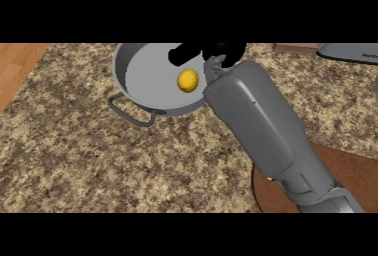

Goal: Pick the lemon from the cutting board and place it in the pot

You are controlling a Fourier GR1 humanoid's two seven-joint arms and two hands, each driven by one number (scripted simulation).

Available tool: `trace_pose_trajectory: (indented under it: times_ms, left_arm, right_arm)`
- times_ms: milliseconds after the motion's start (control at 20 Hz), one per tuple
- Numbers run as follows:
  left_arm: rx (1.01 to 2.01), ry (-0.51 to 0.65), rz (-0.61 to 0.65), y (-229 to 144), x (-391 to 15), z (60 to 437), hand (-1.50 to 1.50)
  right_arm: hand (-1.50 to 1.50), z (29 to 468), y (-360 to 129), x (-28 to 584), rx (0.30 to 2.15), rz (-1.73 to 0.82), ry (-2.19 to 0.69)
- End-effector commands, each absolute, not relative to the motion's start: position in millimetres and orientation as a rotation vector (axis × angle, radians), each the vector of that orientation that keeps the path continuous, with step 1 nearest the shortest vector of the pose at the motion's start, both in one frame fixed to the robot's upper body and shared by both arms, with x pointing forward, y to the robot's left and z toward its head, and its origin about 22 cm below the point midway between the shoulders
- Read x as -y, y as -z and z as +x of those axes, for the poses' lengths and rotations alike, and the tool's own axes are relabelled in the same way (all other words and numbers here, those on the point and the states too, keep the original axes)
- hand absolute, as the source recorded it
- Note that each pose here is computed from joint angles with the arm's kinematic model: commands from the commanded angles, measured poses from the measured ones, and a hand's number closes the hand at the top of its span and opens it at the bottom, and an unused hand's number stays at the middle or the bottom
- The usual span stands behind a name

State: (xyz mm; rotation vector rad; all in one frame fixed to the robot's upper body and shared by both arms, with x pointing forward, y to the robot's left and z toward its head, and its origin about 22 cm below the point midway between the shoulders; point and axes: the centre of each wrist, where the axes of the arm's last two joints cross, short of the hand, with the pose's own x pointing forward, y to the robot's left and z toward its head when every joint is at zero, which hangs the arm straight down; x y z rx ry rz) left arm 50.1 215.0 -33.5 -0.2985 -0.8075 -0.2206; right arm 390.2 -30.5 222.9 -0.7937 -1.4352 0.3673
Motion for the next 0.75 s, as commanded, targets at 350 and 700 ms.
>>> trace_pose_trajectory:
  times_ms: [350, 700]
  left_arm:
    - [1.255, 0.271, -0.385, -7.6, -191.8, 134.8, 0.0]
    - [1.277, 0.25, -0.357, -13.2, -198.4, 146.6, 0.0]
  right_arm:
    - [-1.5, 403.2, -218.1, 36.3, 1.577, -0.677, -0.072]
    - [-1.5, 414.0, -201.3, 42.0, 1.58, -0.734, 0.025]
